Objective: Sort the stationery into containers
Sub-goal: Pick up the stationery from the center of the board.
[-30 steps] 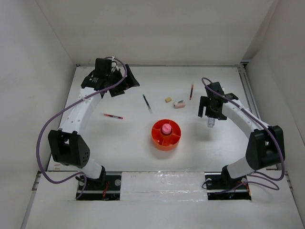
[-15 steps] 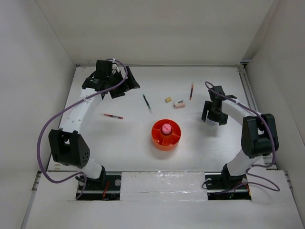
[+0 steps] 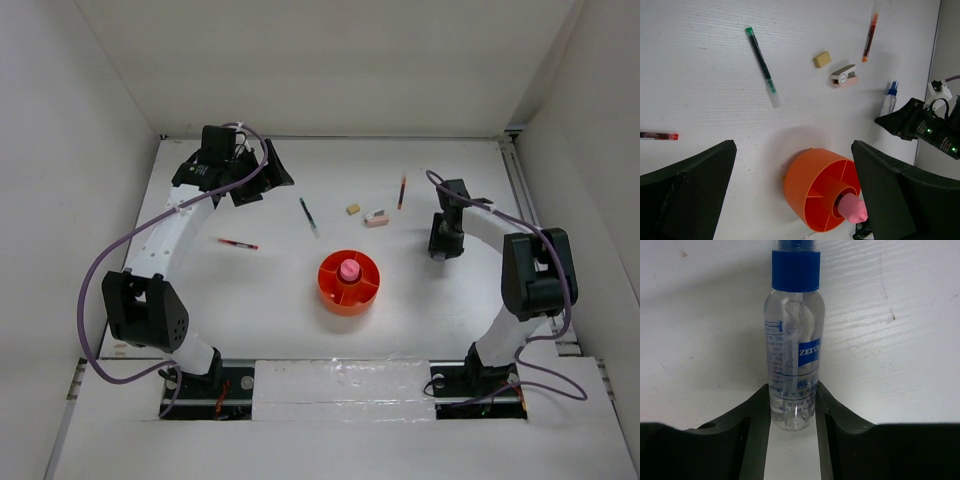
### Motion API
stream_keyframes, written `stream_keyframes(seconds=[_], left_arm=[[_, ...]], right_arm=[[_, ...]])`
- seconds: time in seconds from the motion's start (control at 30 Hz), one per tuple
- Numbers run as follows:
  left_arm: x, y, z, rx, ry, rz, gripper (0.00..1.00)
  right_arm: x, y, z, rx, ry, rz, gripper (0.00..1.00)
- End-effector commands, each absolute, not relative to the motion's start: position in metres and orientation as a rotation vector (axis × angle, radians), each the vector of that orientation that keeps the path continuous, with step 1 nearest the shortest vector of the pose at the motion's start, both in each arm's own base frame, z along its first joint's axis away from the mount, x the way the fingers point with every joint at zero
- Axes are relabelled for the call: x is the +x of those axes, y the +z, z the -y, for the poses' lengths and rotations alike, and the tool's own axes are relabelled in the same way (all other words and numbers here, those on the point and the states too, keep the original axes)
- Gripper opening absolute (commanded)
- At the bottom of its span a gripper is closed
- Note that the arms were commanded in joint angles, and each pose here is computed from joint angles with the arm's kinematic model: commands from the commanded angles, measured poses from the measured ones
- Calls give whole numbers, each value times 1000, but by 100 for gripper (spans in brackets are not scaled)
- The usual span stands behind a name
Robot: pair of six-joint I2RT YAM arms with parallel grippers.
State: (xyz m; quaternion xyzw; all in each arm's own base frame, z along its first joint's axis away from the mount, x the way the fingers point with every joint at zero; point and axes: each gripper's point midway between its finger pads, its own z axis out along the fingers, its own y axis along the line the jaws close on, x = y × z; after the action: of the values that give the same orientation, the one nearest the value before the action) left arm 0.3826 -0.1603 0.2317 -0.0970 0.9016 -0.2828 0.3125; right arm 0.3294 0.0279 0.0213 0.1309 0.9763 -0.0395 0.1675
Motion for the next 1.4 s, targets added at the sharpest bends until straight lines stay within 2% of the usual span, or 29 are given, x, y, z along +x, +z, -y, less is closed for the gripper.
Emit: stream_keyframes(seconds=[0.0, 0.03, 0.07, 0.23, 0.43, 0.63, 0.83, 0.97, 1.13, 1.3, 1.37], left_arm=[[385, 244, 161, -221, -757, -2335, 100], [387, 240, 161, -224, -756, -2344, 100], [385, 239, 161, -227, -754, -2353, 100], [384, 255, 170, -183, -827, -2327, 100], [391, 318, 182, -120, -975, -2207, 100], [372, 382, 223, 133, -1219, -2054, 100], [350, 405, 243, 294, -1459, -1952, 100], [333, 403, 249, 357, -1541, -1924, 100], [328, 398, 247, 366, -1519, -1922, 100], [329, 390, 246, 375, -1496, -1919, 92], [328, 392, 246, 381, -1493, -1909, 84]], right_arm=[[339, 19, -24, 376, -100, -2771, 24], [339, 19, -22, 377, -84, -2776, 16], [341, 20, -25, 361, -60, -2772, 0], [345, 41, -36, 319, 27, -2715, 0], [364, 134, -77, 153, 210, -2468, 0], [370, 234, -162, -148, 539, -2211, 0], [351, 306, -252, -470, 870, -1981, 0], [334, 338, -293, -619, 1017, -1885, 0], [312, 362, -333, -738, 1161, -1788, 0], [305, 370, -347, -733, 1276, -1753, 0], [301, 367, -353, -752, 1309, -1755, 0]])
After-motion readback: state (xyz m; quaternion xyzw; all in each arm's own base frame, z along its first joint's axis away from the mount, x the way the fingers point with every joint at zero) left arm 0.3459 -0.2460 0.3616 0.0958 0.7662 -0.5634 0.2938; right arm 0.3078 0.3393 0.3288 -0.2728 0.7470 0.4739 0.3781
